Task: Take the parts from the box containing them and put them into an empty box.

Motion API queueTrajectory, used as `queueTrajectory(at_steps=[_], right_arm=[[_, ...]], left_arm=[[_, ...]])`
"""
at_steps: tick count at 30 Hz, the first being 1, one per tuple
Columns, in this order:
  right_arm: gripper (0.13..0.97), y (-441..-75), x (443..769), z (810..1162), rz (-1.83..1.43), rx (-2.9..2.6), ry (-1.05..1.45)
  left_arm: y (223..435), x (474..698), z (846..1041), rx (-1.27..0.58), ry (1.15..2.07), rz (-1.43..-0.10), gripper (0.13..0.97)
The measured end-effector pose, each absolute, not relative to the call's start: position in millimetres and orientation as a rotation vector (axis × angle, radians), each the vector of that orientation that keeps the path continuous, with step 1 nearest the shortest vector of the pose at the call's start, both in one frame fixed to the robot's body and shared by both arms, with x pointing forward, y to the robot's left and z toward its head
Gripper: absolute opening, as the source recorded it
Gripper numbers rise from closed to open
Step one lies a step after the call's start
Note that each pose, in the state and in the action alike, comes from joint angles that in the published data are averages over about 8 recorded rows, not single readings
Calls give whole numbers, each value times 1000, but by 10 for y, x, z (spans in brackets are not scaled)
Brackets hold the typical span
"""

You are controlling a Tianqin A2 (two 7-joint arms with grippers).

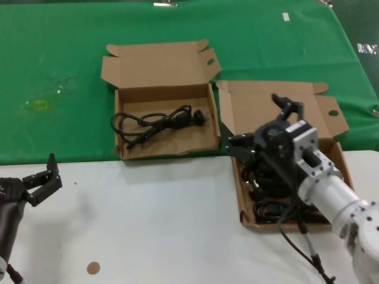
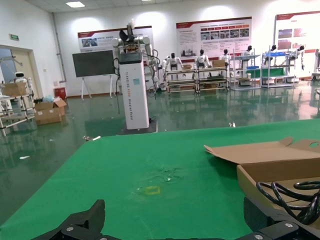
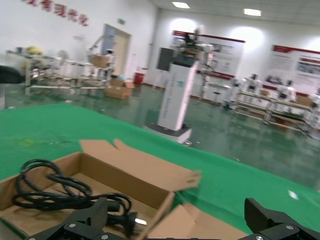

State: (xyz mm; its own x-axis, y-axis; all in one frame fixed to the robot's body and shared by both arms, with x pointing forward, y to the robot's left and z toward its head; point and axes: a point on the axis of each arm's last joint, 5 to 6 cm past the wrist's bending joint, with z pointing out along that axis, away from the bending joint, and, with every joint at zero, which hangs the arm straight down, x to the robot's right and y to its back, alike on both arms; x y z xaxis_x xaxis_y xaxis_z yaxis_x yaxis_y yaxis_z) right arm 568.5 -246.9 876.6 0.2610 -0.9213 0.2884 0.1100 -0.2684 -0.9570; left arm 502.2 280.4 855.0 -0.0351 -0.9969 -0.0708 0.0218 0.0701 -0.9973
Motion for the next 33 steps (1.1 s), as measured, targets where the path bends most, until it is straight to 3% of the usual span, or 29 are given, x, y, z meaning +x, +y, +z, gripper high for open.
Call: queueTrajectory(at_steps=[15,33], right_arm=[[966,-2734,5203,8583,-1239,-1305,1070],[966,-2751,5172,8576,-1240,-1294,1086]], left_arm=[[2804,5022,8550,-1125,1253,-1193,966],[2804,5022,8550,-1125,1253,-1193,966]])
